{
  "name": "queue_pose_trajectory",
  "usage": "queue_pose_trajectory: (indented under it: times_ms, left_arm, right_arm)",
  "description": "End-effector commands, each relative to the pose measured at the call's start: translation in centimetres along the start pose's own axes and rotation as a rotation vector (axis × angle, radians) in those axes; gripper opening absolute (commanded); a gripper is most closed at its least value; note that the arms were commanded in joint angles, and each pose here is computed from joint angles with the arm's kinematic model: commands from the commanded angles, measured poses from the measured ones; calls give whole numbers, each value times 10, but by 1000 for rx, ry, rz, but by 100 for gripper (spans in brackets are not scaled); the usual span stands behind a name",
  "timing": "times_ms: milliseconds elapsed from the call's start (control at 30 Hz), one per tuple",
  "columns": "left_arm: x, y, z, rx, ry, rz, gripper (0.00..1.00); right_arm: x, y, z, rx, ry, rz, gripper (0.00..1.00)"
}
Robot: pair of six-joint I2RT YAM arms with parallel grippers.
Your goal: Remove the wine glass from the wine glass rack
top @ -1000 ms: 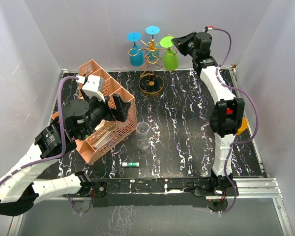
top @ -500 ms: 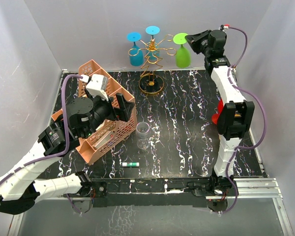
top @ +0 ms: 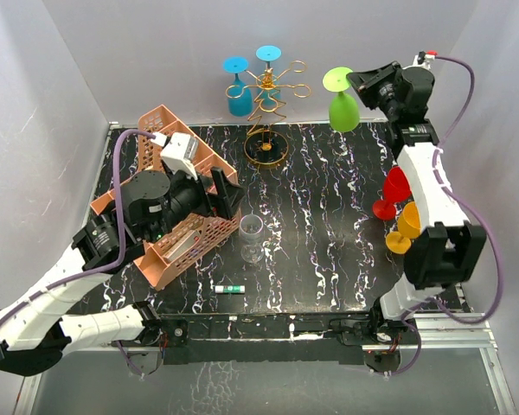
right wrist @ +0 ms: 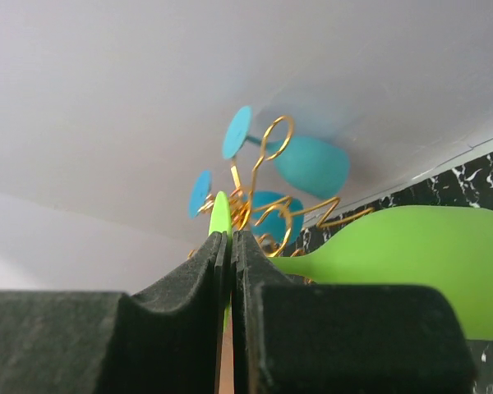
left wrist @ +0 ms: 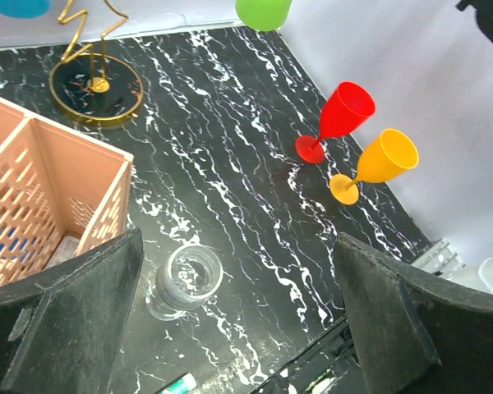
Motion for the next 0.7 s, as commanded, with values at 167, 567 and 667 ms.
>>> queue_pose_trajectory:
  times_ms: [167,567,667]
  left_arm:
    - [-2,-11,-23,208,36,13,97]
    - [-50,-38,-26,556,245,-49,97]
    - [-54,-56,2,636,377,-59,97]
  right_arm:
    - [17,91,46,-239,21,106,8]
    - [53,154,64,-492,-289,474,8]
    - [54,162,67,-503,-311,492,8]
Point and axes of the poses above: each gripper's point midway between its finger pads, its own y axis back along the fingers, its own z axis along the line the jaws close on, x = y × z, the point moved 9 cm from there along y, back along the fingers, and after that the axes turned 9 degrees about -y, right-handed, at the moved point
